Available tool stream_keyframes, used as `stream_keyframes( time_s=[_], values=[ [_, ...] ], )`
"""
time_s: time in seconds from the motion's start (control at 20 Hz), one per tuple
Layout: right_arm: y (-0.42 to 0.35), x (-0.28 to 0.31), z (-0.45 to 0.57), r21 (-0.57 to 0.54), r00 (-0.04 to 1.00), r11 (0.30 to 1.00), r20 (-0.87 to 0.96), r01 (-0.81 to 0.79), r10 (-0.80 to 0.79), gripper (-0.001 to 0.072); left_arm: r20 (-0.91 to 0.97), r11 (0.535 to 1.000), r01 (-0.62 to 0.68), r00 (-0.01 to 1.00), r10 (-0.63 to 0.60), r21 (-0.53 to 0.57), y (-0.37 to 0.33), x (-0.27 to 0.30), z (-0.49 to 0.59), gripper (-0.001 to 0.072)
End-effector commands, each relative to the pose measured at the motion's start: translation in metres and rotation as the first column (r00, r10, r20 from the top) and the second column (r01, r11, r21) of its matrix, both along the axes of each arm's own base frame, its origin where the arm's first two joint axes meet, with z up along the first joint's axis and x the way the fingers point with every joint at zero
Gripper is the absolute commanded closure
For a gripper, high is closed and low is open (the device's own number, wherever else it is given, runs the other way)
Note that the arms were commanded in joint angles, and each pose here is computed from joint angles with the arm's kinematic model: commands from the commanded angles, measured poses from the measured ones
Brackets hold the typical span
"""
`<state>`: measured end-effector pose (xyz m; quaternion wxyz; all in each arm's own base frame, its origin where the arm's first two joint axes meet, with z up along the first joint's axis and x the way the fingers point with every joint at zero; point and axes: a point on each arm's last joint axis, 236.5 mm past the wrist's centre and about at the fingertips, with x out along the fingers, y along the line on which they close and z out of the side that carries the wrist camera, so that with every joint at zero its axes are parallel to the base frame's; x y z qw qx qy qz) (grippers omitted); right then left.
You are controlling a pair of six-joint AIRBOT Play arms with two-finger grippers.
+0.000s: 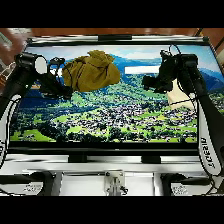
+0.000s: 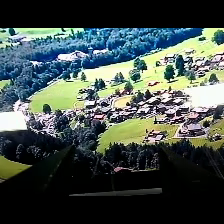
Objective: Fold the shirts.
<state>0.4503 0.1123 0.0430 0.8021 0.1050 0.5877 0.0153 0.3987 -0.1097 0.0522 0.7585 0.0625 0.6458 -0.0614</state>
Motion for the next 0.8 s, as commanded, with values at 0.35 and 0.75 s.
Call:
stream_keyframes(
  time_s=[0.35,0.75],
  values=[
    [0.0,0.0,0.0,0.0,1.0,1.0,0.001,0.0,0.0,0.0137,0.0,1.0,0.0,1.0,0.0,0.001,0.0,0.0,0.0,0.0092],
    [0.0,0.0,0.0,-0.001,1.0,1.0,0.001,-0.001,0.001,0.0137,0.064,1.0,0.002,0.998,-0.001,-0.018,-0.004,0.015,0.003,0.0092]
  ],
)
